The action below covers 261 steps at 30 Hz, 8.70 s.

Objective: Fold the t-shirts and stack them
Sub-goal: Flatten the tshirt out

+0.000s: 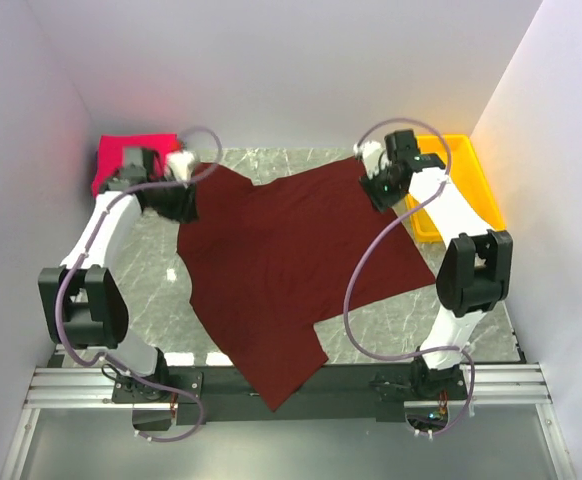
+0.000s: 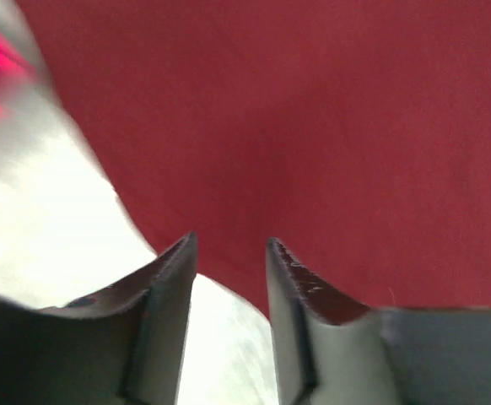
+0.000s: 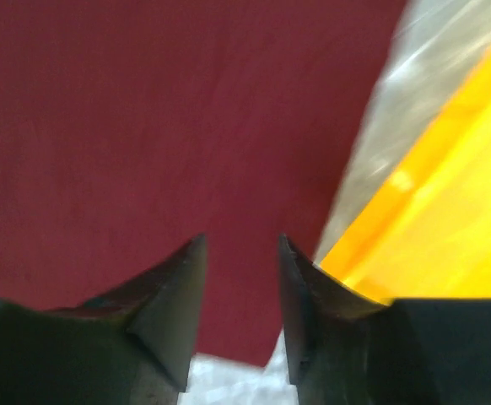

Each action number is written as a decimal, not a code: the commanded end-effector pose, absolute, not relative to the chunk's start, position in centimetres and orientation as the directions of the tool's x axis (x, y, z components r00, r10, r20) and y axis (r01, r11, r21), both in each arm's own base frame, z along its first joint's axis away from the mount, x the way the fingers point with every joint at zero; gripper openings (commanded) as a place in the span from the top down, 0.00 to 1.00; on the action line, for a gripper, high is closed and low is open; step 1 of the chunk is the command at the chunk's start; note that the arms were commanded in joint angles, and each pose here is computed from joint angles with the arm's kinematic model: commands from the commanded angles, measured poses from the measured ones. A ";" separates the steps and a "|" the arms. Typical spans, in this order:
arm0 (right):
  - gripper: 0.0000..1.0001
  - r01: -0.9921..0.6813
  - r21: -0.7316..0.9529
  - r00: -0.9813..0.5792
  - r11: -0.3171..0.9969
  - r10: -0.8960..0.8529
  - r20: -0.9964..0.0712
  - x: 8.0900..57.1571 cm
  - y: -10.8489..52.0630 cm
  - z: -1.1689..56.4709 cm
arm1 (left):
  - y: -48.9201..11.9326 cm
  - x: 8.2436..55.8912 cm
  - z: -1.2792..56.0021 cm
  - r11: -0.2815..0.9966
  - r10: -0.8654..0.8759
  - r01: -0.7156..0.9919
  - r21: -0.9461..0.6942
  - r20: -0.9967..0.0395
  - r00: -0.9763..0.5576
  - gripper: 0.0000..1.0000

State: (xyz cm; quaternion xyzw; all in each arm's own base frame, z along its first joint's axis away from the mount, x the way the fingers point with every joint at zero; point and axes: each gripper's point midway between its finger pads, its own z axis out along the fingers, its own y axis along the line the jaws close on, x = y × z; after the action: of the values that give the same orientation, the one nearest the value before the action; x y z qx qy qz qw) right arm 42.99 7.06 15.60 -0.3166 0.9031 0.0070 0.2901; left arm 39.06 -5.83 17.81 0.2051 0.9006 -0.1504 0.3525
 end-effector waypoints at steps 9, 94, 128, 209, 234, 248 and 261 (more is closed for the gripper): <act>0.80 -0.652 -0.074 -0.738 0.755 -0.654 -0.166 35.2 2.2 7.2 | -10.8 23.4 7.9 0.665 0.627 0.709 -0.235 -0.341 -0.701 0.75; 0.84 -0.630 0.237 -0.744 0.740 -0.662 0.088 21.7 4.4 6.8 | -19.2 3.3 3.7 -0.290 0.929 0.937 -0.195 -0.293 0.227 0.80; 0.80 -0.673 0.273 -0.695 0.688 -0.714 0.085 21.1 6.6 6.3 | -6.0 46.3 21.6 0.826 0.199 0.530 -0.192 -0.780 -0.593 0.48; 0.67 -0.410 -0.026 -0.802 0.912 -0.374 -0.466 44.6 7.2 13.1 | -5.2 60.5 14.2 0.927 0.145 0.364 -0.095 -0.802 -0.579 0.50; 0.53 -0.272 -0.005 -0.838 0.962 -0.240 -0.491 54.5 5.5 3.3 | -6.0 61.4 9.1 0.943 0.157 0.324 -0.081 -0.749 -0.644 0.37; 0.56 -0.202 0.049 -0.774 0.978 -0.129 -0.620 55.2 5.7 8.0 | -6.7 61.3 8.0 0.936 0.141 0.332 -0.117 -0.741 -0.657 0.37; 0.58 -0.107 -0.027 -0.785 0.994 -0.101 -0.611 55.9 3.1 7.1 | -6.5 61.2 7.7 0.938 0.151 0.330 -0.104 -0.734 -0.662 0.37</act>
State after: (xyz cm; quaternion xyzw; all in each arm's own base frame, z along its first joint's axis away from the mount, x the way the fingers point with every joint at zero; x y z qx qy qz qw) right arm 54.68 4.34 4.73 -0.0714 0.9535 0.0223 0.2919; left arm 60.41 -6.16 6.72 0.1301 0.9111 -0.1135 0.3742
